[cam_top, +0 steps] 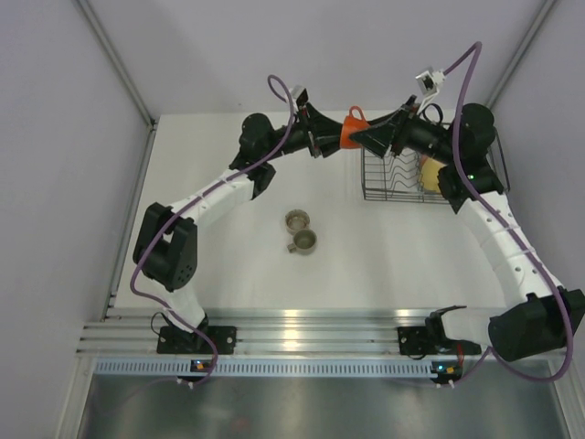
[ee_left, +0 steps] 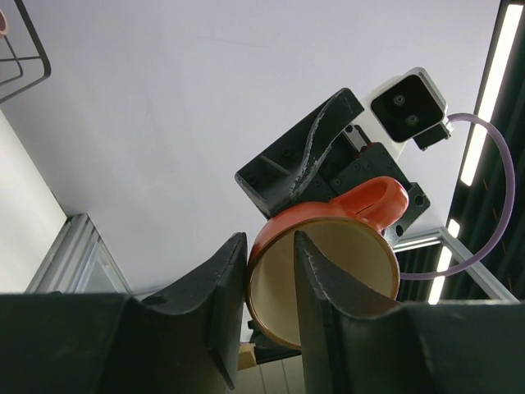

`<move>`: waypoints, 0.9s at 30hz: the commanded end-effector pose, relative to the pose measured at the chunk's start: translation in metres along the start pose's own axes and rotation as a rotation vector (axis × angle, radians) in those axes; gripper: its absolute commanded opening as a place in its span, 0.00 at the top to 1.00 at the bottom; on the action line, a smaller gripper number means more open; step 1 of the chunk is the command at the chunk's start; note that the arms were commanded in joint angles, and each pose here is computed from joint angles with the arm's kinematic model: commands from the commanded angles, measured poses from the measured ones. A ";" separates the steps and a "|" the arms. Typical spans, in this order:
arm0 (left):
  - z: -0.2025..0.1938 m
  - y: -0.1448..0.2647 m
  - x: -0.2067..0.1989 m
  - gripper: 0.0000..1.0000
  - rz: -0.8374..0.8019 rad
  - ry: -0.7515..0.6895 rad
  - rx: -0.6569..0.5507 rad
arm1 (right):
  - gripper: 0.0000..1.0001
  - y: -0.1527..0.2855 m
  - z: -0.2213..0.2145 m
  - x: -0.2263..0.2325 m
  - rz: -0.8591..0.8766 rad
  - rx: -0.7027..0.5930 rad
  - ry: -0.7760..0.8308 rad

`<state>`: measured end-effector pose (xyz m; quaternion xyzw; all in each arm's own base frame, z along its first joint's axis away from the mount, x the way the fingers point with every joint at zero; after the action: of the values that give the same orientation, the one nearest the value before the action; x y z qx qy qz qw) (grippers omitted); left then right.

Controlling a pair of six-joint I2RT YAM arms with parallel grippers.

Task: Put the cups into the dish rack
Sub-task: Pass the cup from the left arm to the right

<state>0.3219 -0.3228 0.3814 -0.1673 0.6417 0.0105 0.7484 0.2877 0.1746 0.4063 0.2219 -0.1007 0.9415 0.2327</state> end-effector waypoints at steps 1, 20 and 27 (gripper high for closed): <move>-0.004 -0.002 -0.043 0.65 -0.143 -0.123 -0.010 | 1.00 -0.007 -0.004 0.006 0.042 0.027 0.010; 0.019 0.013 -0.006 0.60 -0.002 -0.206 -0.076 | 1.00 -0.006 0.009 -0.018 -0.044 0.025 0.036; 0.023 0.007 -0.003 0.59 -0.003 -0.197 -0.058 | 1.00 -0.010 0.009 -0.023 -0.042 0.017 0.024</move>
<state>0.3438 -0.3110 0.3584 -0.1695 0.6039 0.0673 0.7759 0.3097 0.1734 0.3799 0.2573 -0.0642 0.9303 0.2533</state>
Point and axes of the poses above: each gripper's point midway between its finger pads, its own y axis back along the fingers, its own x axis along the line the jaws close on, z = x × y, the point moved 6 cm from there along y, back along the fingers, and after that the axes turned 2 degrees about -y, right-handed, at the moved point
